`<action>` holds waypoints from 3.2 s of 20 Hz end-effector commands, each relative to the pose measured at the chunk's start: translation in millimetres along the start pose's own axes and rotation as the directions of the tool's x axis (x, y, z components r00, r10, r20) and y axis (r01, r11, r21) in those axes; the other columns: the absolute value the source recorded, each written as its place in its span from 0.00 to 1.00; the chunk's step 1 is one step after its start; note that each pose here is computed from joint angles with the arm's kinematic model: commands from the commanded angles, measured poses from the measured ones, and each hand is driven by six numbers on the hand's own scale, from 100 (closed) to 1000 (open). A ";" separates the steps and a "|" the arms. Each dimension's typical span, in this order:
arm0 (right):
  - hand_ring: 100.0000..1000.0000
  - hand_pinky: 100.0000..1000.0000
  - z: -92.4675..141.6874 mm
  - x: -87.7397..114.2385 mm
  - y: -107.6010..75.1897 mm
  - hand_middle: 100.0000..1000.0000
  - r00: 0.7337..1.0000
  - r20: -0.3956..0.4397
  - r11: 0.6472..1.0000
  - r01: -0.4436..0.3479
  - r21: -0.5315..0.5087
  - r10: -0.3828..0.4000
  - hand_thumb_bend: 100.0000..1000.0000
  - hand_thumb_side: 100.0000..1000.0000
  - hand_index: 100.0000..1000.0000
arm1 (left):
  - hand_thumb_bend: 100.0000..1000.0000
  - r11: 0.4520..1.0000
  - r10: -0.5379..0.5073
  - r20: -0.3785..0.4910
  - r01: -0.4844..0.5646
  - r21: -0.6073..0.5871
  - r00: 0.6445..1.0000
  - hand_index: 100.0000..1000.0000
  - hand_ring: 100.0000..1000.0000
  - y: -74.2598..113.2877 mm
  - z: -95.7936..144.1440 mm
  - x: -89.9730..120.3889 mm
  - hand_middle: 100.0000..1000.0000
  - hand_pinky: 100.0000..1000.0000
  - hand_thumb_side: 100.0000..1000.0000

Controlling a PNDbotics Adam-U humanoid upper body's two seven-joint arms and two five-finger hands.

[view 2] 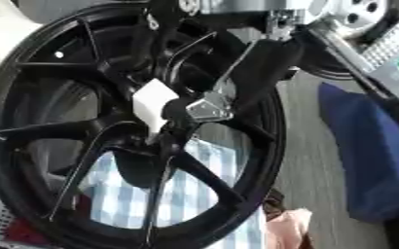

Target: Pull the pin out of the wheel hub.

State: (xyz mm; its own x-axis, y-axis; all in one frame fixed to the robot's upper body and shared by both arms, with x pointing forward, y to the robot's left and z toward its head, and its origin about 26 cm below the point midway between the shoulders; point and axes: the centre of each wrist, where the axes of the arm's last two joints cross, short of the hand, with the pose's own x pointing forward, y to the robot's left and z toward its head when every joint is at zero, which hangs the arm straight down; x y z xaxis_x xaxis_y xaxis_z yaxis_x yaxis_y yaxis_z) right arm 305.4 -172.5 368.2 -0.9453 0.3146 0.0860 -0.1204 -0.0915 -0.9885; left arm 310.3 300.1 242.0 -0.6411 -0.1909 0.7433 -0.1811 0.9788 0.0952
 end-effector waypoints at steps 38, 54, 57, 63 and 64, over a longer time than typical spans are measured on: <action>0.63 0.80 -3.9 -32.2 11.0 0.43 0.998 0.012 0.997 0.069 0.015 -0.069 0.00 0.09 0.49 | 0.00 1.000 -0.018 0.049 0.018 0.005 0.999 0.72 0.69 0.9 -7.4 13.6 0.61 0.65 0.77; 0.59 0.81 45.2 -24.5 -25.1 0.36 0.997 -0.012 0.962 0.064 -0.266 -0.070 0.00 0.03 0.42 | 0.00 0.999 -0.024 0.015 0.024 0.029 1.000 0.72 0.69 7.0 -2.2 6.0 0.62 0.65 0.76; 0.58 0.80 73.9 -26.8 -25.5 0.36 0.993 -0.038 0.911 0.087 -0.403 -0.111 0.00 0.02 0.42 | 0.00 0.999 -0.024 0.009 0.024 0.039 1.000 0.72 0.69 8.3 -0.6 4.3 0.62 0.65 0.76; 0.57 0.79 150.4 -57.3 4.8 0.36 0.935 -0.233 0.703 0.025 -0.710 -0.268 0.00 0.00 0.43 | 0.00 0.998 -0.023 0.000 0.023 0.062 1.000 0.72 0.69 10.8 2.3 1.6 0.62 0.65 0.76; 0.56 0.78 161.9 -63.9 16.0 0.37 0.912 -0.274 0.651 -0.012 -0.759 -0.304 0.00 0.00 0.44 | 0.00 0.997 -0.023 -0.001 0.023 0.068 1.000 0.72 0.69 11.5 2.9 1.2 0.62 0.65 0.76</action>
State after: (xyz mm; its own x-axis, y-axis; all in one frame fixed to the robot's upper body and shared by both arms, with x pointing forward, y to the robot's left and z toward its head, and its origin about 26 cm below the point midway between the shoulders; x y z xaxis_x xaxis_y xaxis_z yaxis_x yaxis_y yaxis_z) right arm 322.7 -330.8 348.8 -0.7568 0.5268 0.3870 0.0423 0.6303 -0.7752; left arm 308.0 307.8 236.3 -0.6221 -0.2006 0.7568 -0.2305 0.9707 0.0678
